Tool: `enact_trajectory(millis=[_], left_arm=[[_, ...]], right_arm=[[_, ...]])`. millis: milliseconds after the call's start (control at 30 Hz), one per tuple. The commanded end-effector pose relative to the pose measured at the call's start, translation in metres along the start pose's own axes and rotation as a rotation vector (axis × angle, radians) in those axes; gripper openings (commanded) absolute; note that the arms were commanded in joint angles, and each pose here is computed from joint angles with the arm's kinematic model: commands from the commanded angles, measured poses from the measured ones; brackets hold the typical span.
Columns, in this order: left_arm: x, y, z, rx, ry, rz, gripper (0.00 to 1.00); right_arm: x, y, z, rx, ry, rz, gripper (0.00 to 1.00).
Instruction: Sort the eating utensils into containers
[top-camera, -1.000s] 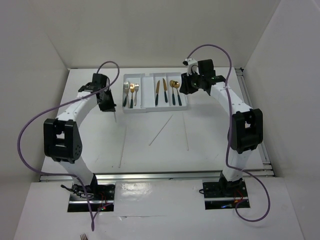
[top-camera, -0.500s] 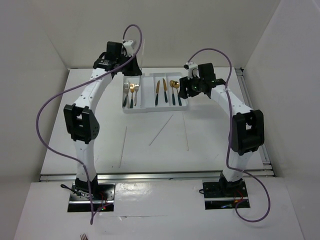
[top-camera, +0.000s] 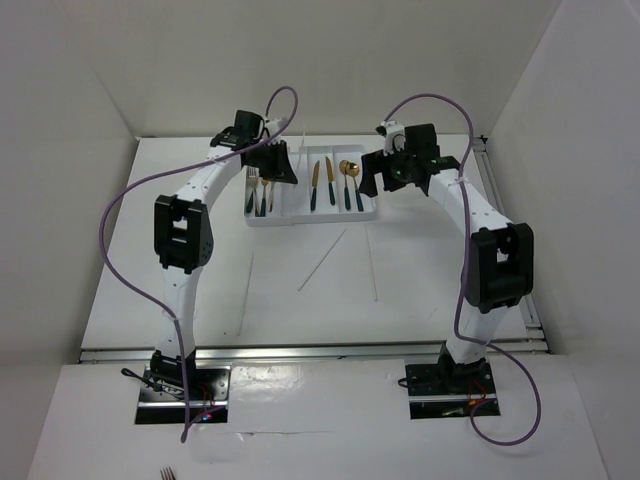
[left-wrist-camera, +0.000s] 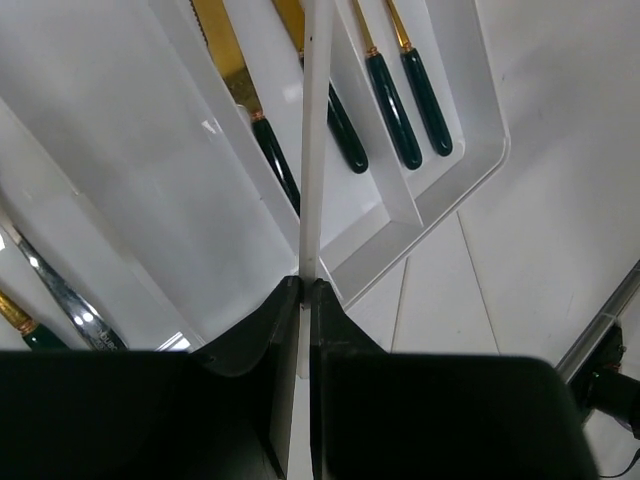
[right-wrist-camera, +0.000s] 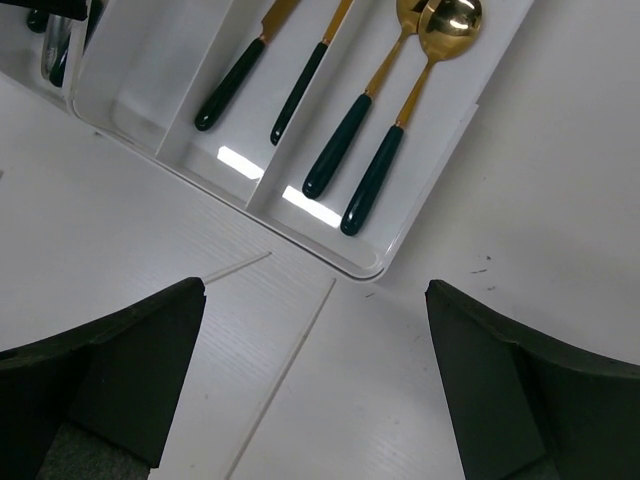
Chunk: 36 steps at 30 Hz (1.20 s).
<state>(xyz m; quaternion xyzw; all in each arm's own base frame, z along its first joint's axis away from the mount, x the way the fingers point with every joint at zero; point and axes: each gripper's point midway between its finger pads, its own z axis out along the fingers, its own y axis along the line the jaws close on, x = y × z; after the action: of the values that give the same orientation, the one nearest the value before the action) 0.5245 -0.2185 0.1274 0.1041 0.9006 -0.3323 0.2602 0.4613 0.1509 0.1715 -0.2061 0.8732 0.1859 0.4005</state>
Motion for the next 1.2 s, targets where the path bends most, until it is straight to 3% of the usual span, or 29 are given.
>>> enact_trajectory(millis=[0, 467, 533, 667, 1167], left_arm=[[0.001, -0.005, 0.009, 0.058, -0.001, -0.03, 0.0], [0.034, 0.018, 0.038, 0.034, 0.066, -0.197, 0.0], [0.034, 0.017, 0.038, 0.034, 0.066, -0.21, 0.04], [0.04, 0.027, 0.042, -0.002, 0.073, -0.219, 0.0], [0.003, 0.061, 0.022, -0.128, -0.086, -0.31, 0.0]], right_arm=[[-0.014, -0.004, -0.015, 0.022, -0.035, -0.002, 0.99], [-0.017, -0.009, -0.012, 0.018, -0.024, 0.009, 0.99], [-0.014, -0.01, -0.009, 0.017, -0.015, 0.003, 0.99], [-0.013, -0.015, -0.009, 0.024, -0.008, 0.012, 0.99], [0.0, -0.017, 0.003, 0.01, 0.031, 0.019, 0.98]])
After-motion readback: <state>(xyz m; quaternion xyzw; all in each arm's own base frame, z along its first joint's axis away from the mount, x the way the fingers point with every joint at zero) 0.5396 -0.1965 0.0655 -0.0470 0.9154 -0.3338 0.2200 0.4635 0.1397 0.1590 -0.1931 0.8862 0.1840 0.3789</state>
